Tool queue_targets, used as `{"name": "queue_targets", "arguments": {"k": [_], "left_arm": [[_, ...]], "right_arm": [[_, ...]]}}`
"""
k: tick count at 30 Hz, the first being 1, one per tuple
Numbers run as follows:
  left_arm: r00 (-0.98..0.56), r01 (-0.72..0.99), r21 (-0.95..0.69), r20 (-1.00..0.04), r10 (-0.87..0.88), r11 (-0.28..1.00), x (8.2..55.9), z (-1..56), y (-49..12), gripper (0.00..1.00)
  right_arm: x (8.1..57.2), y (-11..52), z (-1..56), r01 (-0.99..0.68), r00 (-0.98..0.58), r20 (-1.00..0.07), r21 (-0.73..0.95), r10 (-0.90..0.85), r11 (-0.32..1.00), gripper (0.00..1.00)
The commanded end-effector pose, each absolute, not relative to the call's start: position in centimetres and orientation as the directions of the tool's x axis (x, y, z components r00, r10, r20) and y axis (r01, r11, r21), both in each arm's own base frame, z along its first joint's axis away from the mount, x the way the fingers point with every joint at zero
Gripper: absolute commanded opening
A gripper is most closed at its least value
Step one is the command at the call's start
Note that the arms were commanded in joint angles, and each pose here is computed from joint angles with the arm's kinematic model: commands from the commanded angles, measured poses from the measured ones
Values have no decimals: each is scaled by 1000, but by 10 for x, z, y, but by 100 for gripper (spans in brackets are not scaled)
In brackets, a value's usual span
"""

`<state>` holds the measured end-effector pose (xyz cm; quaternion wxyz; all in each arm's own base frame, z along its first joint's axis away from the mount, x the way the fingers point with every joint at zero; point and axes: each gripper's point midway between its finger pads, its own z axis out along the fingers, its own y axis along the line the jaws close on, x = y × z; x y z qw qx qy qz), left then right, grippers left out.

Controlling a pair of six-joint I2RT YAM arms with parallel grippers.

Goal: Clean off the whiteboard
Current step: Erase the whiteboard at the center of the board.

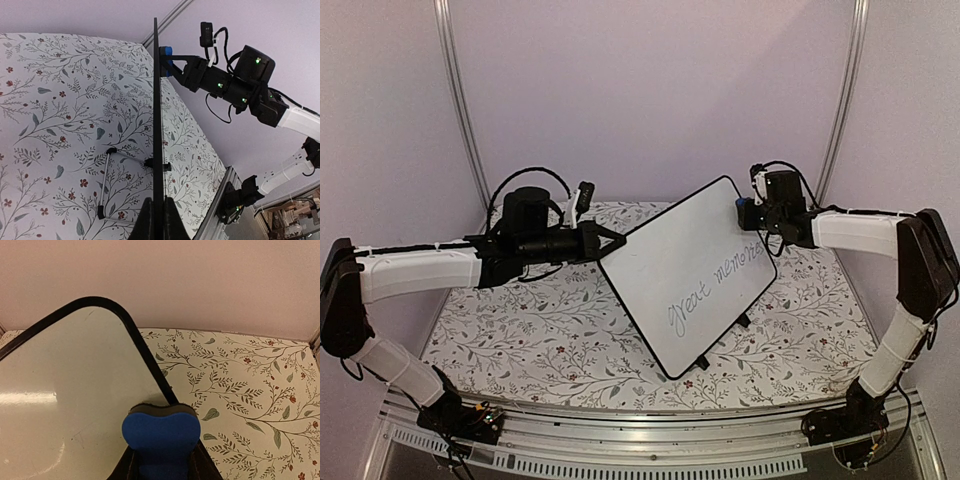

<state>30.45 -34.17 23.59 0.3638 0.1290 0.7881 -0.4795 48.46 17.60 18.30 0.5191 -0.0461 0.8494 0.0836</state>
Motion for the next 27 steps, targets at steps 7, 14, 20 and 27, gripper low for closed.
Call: {"name": "queue_targets", "arguments": {"k": [7, 14, 20, 27], "left_arm": [[-676, 677, -644, -735, -44, 356, 267, 255, -365, 0], [-678, 676, -645, -734, -44, 355, 267, 255, -365, 0], [-678, 675, -646, -733, -45, 357, 267, 254, -364, 0], [-676, 677, -645, -735, -46, 354, 267, 256, -364, 0]], "right_arm": [[484, 199, 175, -260, -506, -862, 120, -29, 958, 15], [471, 223, 181, -321, -500, -862, 99, -80, 942, 15], [460, 237, 176, -355, -519, -847, 92, -114, 931, 15], [447, 253, 172, -398, -534, -832, 89, -152, 913, 15]]}}
